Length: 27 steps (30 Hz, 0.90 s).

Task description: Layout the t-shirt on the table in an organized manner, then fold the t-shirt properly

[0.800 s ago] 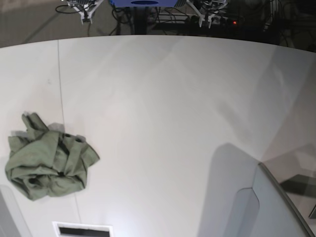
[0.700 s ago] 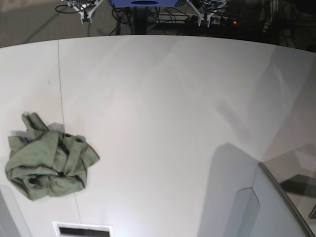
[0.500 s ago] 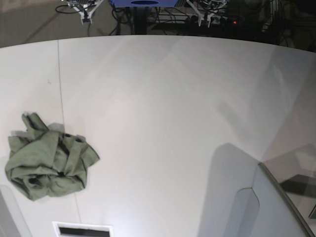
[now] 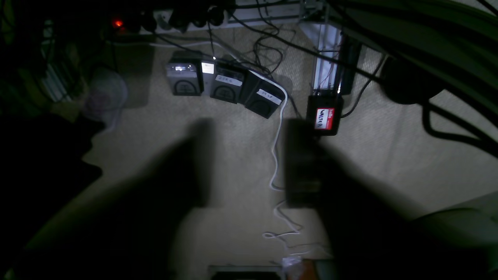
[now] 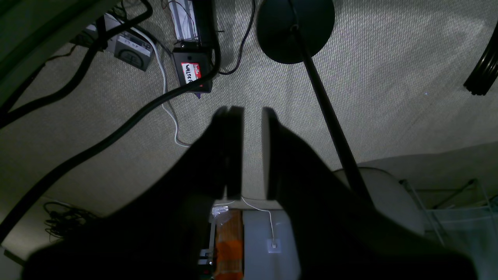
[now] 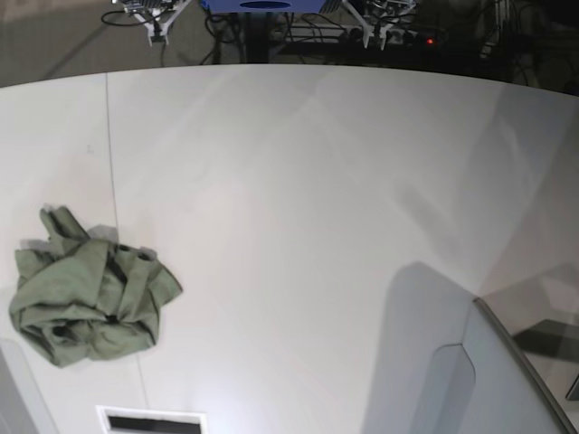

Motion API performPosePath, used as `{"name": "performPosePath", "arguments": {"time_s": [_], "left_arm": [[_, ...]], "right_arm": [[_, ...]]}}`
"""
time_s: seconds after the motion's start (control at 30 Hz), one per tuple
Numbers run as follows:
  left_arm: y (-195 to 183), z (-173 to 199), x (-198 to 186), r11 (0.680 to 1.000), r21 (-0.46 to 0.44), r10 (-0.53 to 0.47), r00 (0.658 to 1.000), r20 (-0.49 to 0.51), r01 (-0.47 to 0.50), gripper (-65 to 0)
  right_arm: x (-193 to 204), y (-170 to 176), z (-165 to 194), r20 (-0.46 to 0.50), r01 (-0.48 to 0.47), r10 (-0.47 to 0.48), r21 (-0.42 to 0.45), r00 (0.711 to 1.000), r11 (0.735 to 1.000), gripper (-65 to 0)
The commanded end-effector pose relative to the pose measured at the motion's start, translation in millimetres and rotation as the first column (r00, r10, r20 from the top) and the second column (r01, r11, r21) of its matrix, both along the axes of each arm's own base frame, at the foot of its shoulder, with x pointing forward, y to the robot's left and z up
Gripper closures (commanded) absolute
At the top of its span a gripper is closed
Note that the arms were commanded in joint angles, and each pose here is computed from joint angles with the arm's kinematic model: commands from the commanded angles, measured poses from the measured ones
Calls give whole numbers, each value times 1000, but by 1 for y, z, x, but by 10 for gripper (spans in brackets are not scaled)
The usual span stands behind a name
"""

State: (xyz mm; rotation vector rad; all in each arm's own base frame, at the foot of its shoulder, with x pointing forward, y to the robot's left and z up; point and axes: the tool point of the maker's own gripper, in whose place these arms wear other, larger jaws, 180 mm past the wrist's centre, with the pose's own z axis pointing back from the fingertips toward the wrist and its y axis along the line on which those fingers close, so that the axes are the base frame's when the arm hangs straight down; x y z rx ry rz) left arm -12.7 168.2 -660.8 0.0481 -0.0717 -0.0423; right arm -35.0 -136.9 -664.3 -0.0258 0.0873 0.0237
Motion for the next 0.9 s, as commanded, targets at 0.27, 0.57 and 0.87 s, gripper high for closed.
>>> {"name": "performPosePath", "arguments": {"time_s": [0.27, 0.57, 0.87], "left_arm": [[3, 0, -6, 1000, 8, -7, 1000, -8, 7, 0], [2, 4, 1, 1000, 2, -21, 996, 92, 21, 0], [5, 4, -1, 1000, 7, -14, 996, 85, 13, 0]], "right_arm": [[-2, -3, 0, -5, 1, -1, -4, 1000, 1000, -83], [-4, -3, 0, -9, -2, 2, -4, 1000, 1000, -8], [-5, -3, 0, -10, -4, 4, -4, 1000, 1000, -3]]}}
